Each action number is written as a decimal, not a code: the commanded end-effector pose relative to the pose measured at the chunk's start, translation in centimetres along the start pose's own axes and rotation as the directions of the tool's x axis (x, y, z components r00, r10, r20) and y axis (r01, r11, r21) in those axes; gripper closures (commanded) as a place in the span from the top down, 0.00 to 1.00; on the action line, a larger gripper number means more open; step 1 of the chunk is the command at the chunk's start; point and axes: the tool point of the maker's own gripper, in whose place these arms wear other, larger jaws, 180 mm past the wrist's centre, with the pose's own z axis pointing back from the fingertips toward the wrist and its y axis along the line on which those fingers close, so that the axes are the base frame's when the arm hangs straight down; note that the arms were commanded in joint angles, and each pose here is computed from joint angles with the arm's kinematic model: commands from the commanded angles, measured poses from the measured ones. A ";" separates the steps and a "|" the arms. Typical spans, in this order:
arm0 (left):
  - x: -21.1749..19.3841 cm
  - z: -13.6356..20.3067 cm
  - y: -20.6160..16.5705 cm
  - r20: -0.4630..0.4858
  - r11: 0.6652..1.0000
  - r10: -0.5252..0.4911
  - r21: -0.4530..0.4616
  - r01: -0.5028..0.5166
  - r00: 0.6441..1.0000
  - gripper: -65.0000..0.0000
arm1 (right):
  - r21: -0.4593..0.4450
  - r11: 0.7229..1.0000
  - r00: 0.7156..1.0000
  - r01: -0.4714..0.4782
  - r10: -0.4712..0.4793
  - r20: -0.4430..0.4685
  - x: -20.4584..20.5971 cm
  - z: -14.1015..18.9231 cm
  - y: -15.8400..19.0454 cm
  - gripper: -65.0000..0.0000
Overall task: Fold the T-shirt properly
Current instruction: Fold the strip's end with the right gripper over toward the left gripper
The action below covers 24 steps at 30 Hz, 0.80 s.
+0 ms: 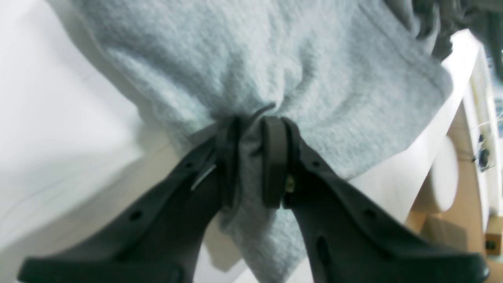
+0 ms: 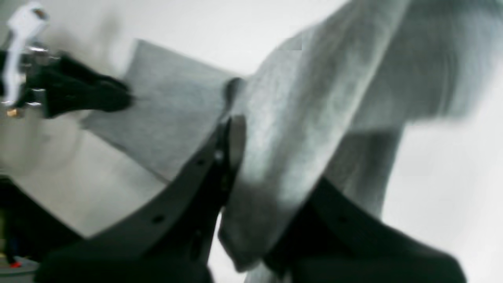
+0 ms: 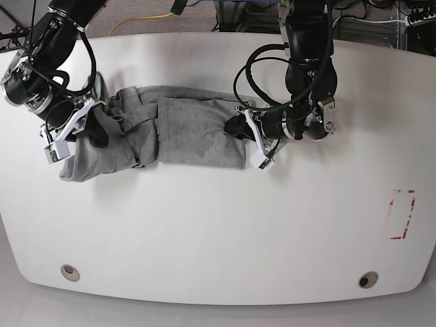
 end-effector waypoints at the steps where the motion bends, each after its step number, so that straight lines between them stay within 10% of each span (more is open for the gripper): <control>1: -2.8 -0.3 1.3 -0.115 0.997 0.053 0.070 -0.045 0.992 0.16 | 0.042 0.999 0.997 -0.006 0.003 0.079 1.7 -0.3 1.2 0.00; 15: -9.0 3.1 5.2 -0.116 0.950 0.268 0.196 -0.242 0.957 0.16 | 0.199 0.978 0.986 0.065 -0.094 0.140 2.3 -3.8 6.5 0.00; 24: -9.7 3.3 5.4 -0.128 0.949 0.271 0.202 -0.243 0.954 0.16 | 0.394 0.901 0.966 0.182 -0.238 0.097 2.1 -8.7 11.2 0.00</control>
